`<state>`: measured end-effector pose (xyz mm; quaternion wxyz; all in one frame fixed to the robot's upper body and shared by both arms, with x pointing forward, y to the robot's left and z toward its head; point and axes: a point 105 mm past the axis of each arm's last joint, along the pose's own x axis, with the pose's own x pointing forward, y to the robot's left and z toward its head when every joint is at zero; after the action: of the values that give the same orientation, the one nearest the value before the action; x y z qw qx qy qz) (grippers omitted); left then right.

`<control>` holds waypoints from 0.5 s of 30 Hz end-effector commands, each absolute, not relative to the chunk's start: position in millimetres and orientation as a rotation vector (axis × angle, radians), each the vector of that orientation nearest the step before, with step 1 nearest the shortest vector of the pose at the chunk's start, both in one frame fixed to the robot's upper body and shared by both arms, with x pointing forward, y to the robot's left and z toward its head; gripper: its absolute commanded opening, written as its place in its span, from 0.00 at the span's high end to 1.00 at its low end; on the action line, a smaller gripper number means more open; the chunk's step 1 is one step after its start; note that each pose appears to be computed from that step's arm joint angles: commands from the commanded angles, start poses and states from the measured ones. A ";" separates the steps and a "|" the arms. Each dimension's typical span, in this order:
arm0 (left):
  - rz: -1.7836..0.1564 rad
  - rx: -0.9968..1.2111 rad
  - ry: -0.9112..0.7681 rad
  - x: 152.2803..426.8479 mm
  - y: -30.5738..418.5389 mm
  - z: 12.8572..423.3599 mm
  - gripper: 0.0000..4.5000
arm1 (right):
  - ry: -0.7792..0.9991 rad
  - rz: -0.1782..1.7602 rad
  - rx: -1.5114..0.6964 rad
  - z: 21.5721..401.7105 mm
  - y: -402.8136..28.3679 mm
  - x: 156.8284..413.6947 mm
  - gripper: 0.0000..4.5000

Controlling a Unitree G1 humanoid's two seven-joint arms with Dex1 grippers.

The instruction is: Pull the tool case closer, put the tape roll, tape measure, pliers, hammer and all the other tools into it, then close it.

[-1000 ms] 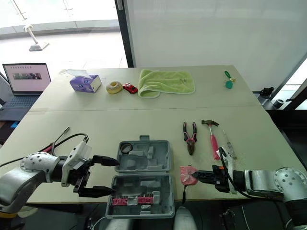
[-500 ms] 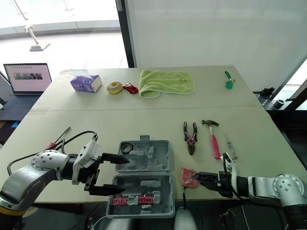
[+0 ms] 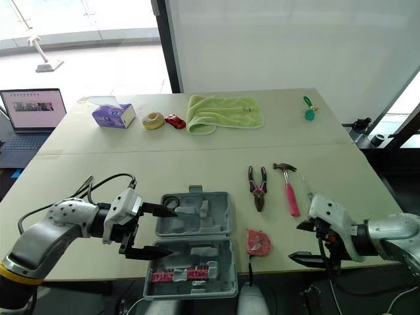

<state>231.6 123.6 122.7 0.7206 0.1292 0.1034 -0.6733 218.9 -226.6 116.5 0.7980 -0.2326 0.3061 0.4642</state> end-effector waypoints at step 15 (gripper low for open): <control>-1.342 0.294 0.188 246.2 144.6 131.6 0.00 | 0.431 1.185 -0.593 73.5 -176.5 230.9 0.01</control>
<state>247.9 142.9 121.3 0.7706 0.1192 0.1022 -0.6177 228.9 -178.8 74.3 0.7683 -0.2644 0.2025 0.5466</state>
